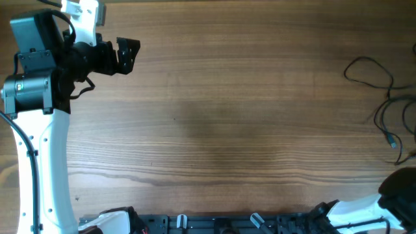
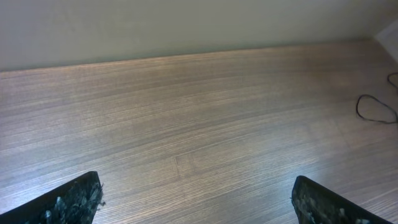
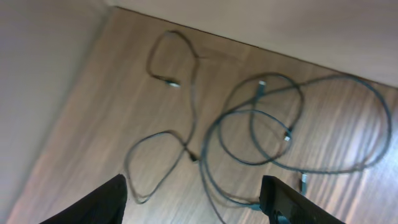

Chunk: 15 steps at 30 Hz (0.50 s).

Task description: Untangle cables

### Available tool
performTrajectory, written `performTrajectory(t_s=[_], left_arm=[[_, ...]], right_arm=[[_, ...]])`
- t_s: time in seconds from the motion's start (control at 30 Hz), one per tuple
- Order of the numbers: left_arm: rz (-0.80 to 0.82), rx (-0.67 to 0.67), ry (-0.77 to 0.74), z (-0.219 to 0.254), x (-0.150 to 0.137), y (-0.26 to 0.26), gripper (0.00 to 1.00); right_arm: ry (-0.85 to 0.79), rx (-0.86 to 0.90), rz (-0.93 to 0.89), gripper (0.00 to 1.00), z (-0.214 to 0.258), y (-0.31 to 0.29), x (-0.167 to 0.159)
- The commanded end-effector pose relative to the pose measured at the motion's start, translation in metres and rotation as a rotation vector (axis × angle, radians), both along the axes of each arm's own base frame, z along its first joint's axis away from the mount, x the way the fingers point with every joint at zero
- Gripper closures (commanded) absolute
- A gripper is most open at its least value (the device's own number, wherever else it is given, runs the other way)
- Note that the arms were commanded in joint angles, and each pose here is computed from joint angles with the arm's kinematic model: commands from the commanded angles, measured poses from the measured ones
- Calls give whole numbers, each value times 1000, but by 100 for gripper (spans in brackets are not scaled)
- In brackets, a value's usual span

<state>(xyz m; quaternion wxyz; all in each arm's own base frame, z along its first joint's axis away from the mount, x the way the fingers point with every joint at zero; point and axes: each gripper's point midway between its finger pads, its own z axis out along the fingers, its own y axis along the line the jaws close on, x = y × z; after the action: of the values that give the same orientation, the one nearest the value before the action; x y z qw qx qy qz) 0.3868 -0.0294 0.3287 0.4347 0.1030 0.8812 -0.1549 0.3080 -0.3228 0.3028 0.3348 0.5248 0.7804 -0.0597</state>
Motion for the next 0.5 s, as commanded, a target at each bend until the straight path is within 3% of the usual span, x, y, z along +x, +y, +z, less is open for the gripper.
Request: performTrajectory(t_s=[0.0, 0.47], left_arm=[[-20, 10, -27, 7, -5, -2, 0], [-17, 14, -44, 10, -3, -2, 0]], right_arm=[[-134, -82, 125, 29, 59, 35, -5], [-429, -275, 490, 28, 176, 185, -3]])
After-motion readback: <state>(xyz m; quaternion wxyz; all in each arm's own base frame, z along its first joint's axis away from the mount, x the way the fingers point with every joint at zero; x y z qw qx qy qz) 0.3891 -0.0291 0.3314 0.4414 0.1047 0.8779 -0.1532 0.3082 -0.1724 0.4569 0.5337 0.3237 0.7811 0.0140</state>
